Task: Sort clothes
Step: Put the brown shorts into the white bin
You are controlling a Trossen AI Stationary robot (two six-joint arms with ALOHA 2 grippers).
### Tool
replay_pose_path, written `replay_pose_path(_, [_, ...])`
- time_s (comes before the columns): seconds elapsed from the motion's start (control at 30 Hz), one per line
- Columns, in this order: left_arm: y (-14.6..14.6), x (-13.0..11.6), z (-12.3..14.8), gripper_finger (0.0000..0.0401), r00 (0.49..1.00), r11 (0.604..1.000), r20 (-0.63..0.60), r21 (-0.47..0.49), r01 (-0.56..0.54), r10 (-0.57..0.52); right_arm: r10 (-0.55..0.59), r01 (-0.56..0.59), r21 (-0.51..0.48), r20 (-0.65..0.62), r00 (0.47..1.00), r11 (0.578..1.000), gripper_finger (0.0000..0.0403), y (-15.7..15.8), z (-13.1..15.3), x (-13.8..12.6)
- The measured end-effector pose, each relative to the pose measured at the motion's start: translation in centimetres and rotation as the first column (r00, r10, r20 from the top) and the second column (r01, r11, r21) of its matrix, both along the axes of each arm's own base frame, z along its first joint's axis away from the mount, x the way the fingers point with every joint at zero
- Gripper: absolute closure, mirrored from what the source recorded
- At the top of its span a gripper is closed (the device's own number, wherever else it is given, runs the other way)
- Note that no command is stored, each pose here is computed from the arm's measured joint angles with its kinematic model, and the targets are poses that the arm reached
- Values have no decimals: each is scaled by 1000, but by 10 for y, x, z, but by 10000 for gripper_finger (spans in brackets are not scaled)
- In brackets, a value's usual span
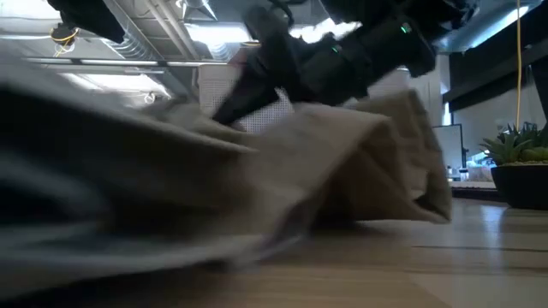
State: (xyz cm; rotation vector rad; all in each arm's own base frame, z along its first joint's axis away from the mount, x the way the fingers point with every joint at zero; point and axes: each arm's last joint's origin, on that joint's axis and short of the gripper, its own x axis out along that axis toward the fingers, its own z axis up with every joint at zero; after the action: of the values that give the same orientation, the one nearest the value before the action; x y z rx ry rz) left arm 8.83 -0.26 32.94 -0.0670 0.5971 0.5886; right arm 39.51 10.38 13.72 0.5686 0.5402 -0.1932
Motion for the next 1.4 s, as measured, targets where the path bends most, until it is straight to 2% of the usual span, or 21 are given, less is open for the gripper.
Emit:
replay_pose_path(0.13, [0, 0, 0, 260, 1000, 1000, -1, 1, 0, 0, 67, -65, -43, 39, 997, 997, 84, 17, 14, 17])
replay_pose_path(0.23, [0, 0, 0, 260, 1000, 1000, -1, 1, 1, -1, 80, -73, -97, 69, 994, 993, 84, 29, 31, 28])
replay_pose_path(0.33, [0, 0, 0, 260, 1000, 1000, -1, 1, 0, 0, 68, -53, -178, 80, 995, 983, 84, 38, 49, 40])
replay_pose_path(0.43, [0, 0, 0, 260, 1000, 1000, -1, 2, 0, 0, 94, -71, -277, 69, 993, 958, 84, 47, 54, 53])
replay_pose_path(0.5, [0, 0, 0, 260, 1000, 1000, 0, 1, 0, 0, 130, -111, -332, 35, 991, 937, 84, 51, 48, 64])
replay_pose_path(0.7, [0, 0, 0, 260, 1000, 1000, 2, 1, 0, 0, 177, -189, -402, -67, 982, 896, 84, 64, 27, 102])
replay_pose_path(0.83, [0, 0, 0, 260, 1000, 1000, 1, 1, 0, 0, 221, -240, -414, -93, 971, 878, 84, 72, 26, 120])
replay_pose_path(1.0, [0, 0, 0, 260, 1000, 1000, 7, -7, -7, 7, 252, -332, -409, -238, 938, 850, 84, 74, 0, 126])
replay_pose_path(1.2, [0, 0, 0, 260, 1000, 1000, 13, -16, -14, 14, 247, -408, -390, -401, 882, 825, 88, 69, -35, 121])
replay_pose_path(1.3, [0, 0, 0, 260, 1000, 1000, 13, -16, -14, 14, 248, -432, -375, -448, 859, 820, 118, 68, -45, 118])
replay_pose_path(1.4, [0, 0, 0, 260, 1000, 1000, 13, -15, -14, 15, 264, -456, -363, -469, 843, 813, 183, 68, -47, 117])
